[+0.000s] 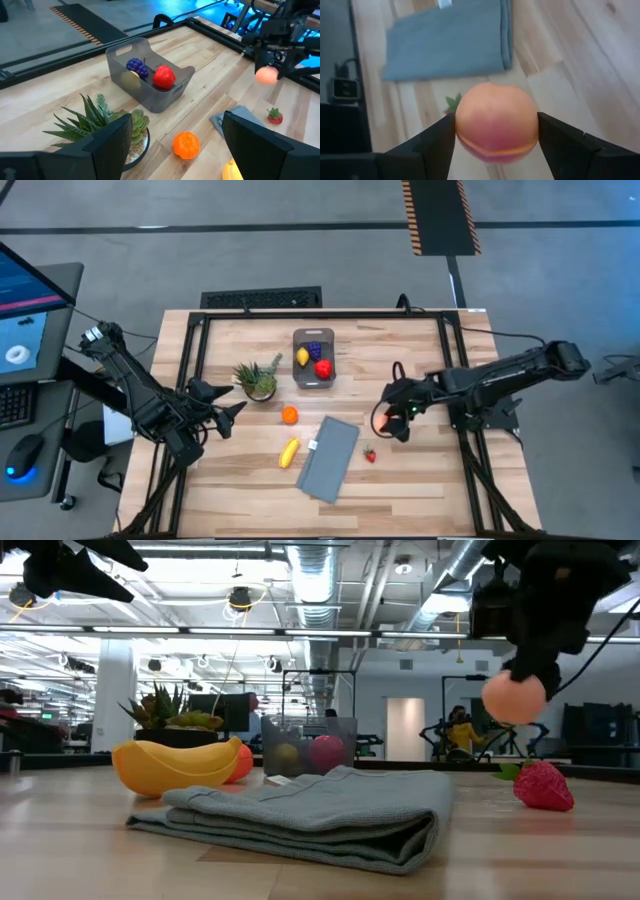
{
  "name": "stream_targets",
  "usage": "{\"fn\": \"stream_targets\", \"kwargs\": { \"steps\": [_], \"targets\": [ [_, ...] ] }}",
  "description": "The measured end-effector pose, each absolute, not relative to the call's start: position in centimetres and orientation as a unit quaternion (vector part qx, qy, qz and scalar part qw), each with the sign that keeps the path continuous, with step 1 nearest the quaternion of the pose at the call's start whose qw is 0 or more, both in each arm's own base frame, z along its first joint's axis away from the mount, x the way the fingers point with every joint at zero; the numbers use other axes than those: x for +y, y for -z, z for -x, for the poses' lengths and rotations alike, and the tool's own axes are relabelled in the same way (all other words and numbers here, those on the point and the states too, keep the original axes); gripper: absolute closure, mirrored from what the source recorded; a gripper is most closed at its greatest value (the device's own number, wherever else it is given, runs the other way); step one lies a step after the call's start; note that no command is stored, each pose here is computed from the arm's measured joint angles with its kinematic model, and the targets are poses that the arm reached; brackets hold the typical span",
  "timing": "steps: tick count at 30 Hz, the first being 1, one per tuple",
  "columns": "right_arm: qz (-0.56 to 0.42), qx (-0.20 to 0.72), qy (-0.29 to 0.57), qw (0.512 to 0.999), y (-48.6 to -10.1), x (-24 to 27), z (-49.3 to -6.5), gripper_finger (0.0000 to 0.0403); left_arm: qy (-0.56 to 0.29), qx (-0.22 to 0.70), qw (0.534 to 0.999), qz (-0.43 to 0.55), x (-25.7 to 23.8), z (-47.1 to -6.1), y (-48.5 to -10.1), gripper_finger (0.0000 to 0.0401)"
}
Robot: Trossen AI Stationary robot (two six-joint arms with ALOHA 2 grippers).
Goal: Pick and placing Produce into tupperware
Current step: Put the pink peach into the black bin
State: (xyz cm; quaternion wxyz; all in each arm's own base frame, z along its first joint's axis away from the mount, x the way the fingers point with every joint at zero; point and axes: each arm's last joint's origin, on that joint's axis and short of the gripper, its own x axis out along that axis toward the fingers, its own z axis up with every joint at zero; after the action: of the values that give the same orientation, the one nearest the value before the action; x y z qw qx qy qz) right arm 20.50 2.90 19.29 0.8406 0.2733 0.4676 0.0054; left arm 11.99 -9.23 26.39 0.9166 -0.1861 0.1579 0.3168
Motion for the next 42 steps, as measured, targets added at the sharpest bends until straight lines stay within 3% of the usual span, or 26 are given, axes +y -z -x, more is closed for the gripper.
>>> {"fn": "stream_targets", "kwargs": {
  "steps": [20,36,42],
  "targets": [
    [-0.271,0.341,-0.033,0.9,-22.1,2.4,-21.2,0.0121,-0.317,0.158,0.916,0.187,-9.2,-12.0,-26.4,0.0106],
    [-0.249,0.162,0.01,0.955,-24.8,-1.2,-22.8,0.0121,-0.317,0.157,0.916,0.187,-9.2,-12.0,-26.4,0.0106],
    [-0.247,0.141,0.027,0.958,-24.7,-2.3,-23.5,0.0121,-0.317,0.157,0.917,0.187,-9.2,-12.0,-26.4,0.0106]
  ]
}}
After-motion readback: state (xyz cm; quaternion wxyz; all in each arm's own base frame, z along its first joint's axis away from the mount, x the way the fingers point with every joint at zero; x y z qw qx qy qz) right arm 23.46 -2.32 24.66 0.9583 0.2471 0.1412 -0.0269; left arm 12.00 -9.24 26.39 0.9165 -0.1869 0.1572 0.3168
